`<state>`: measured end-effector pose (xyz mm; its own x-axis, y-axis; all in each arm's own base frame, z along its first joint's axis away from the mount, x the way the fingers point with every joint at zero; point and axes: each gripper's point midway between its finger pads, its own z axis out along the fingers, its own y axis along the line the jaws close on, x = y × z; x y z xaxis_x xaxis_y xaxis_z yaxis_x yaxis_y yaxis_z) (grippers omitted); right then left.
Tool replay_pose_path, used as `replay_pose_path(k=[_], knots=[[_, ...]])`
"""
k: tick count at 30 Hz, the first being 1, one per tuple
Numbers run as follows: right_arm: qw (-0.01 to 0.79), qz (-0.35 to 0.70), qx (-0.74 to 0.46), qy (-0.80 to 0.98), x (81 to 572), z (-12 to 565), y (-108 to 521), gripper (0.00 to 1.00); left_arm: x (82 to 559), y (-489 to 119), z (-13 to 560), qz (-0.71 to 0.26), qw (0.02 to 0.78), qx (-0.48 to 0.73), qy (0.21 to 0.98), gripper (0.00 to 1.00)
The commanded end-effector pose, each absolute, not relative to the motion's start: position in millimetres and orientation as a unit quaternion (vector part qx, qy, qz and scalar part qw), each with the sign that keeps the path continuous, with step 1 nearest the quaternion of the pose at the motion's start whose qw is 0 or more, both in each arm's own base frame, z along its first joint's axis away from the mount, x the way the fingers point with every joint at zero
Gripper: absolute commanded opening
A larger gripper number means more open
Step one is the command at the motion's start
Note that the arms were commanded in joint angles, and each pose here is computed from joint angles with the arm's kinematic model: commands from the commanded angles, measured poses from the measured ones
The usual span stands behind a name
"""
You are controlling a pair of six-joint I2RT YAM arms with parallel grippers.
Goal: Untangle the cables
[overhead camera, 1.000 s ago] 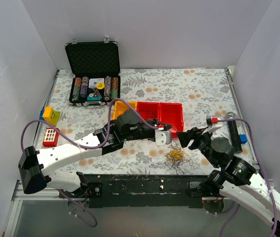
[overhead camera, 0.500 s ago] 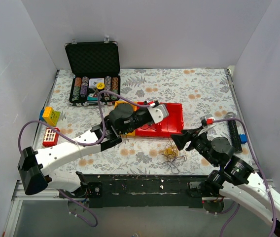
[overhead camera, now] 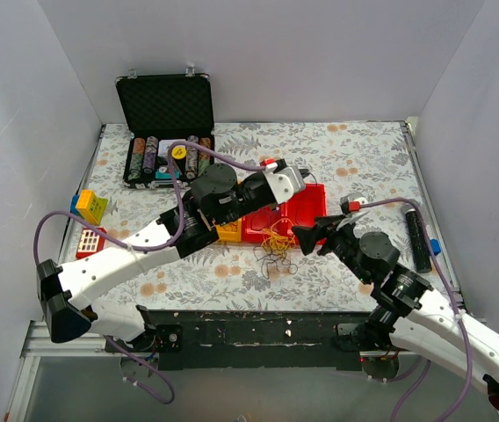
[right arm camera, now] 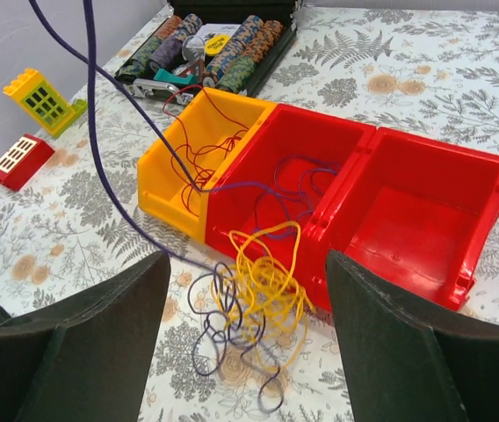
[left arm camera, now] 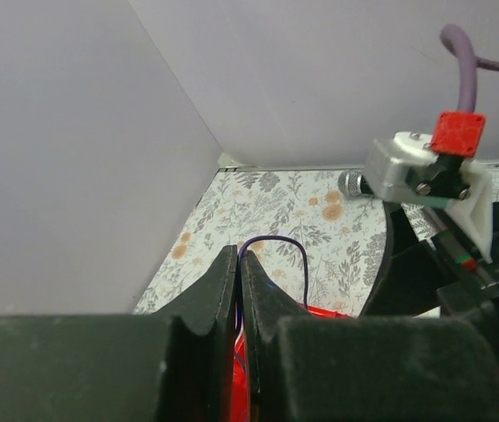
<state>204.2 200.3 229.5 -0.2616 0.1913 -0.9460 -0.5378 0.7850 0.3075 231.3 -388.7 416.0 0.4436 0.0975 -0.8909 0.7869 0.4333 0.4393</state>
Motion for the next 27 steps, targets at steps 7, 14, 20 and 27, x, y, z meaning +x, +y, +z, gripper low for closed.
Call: replay_pose_path(k=[7, 14, 20, 27], knots=[[0.643, 0.318, -0.137, 0.683, 226.9, 253.7, 229.8, 0.8, 180.5, -396.5, 456.3, -0.338, 0.669, 0.499, 0.435, 0.0], [0.606, 0.326, -0.161, 0.707, 224.8, 223.3, 245.0, 0.79, 143.9, -398.9, 499.1, -0.417, 0.649, 0.492, 0.404, 0.0], [0.548, 0.333, -0.182, 0.745, 211.5, 176.8, 251.2, 0.73, 133.8, -395.8, 554.0, -0.458, 0.661, 0.457, 0.38, 0.0], [0.477, 0.319, -0.175, 0.8, 192.3, 106.6, 238.5, 0.66, 130.2, -386.2, 616.5, -0.476, 0.694, 0.418, 0.341, 0.0]])
